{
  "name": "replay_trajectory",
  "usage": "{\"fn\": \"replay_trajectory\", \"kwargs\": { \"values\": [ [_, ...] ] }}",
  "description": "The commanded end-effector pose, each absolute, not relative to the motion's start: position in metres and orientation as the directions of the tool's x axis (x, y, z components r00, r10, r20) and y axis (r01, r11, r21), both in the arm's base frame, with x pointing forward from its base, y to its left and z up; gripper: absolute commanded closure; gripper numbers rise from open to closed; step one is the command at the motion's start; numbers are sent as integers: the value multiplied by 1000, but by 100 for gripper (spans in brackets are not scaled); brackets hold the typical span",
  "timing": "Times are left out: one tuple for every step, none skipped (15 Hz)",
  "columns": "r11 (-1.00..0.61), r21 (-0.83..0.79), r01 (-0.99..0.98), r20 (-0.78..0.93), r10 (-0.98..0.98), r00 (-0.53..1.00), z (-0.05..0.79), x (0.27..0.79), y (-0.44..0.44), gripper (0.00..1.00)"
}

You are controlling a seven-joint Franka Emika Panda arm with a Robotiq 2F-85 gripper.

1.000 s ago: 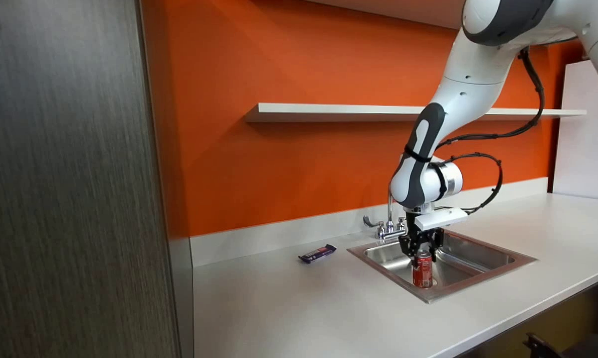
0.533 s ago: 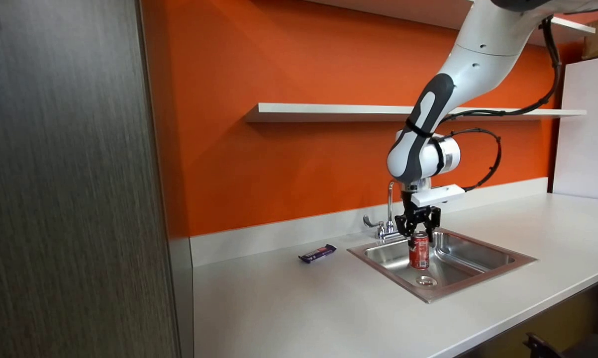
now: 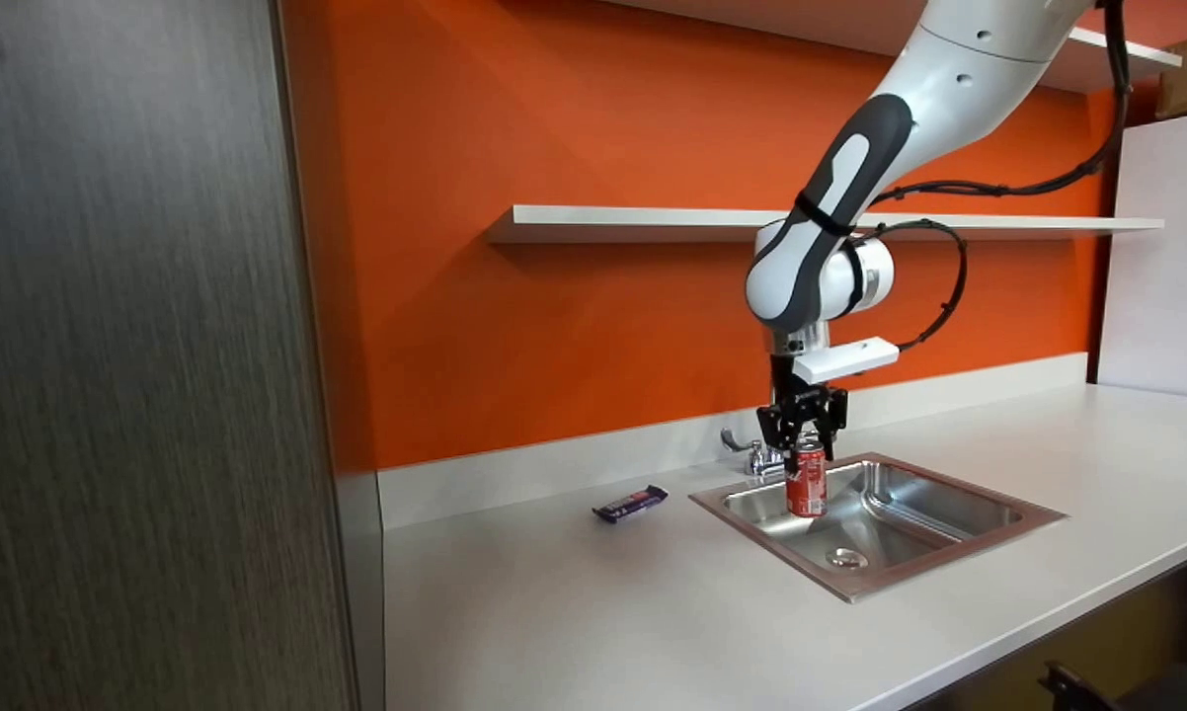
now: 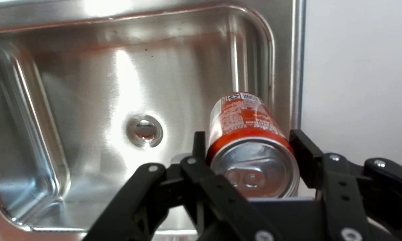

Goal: Remove the red can from the sink.

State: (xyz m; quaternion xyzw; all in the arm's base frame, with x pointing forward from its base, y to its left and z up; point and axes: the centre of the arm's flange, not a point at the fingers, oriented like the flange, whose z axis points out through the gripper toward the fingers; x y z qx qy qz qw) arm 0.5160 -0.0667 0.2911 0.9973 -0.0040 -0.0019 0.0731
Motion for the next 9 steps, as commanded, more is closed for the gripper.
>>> {"fn": "replay_trajectory", "kwargs": {
  "values": [
    [-985, 162, 56, -15, 54, 998, 303, 505, -22, 61],
    [-984, 161, 80, -17, 78, 997, 300, 505, -9, 61],
    [-982, 160, 104, -21, 102, 995, 298, 504, 4, 61],
    [-979, 157, 126, -24, 124, 992, 295, 504, 17, 61],
    [-977, 155, 147, -29, 145, 989, 293, 502, 30, 61],
    [-974, 154, 167, -29, 164, 986, 290, 501, 42, 61],
    [-971, 154, 183, -32, 181, 983, 287, 500, 53, 61],
    [-968, 155, 198, -35, 195, 980, 286, 499, 62, 61],
    [-966, 154, 209, -34, 206, 978, 282, 498, 70, 61]
  ]
}}
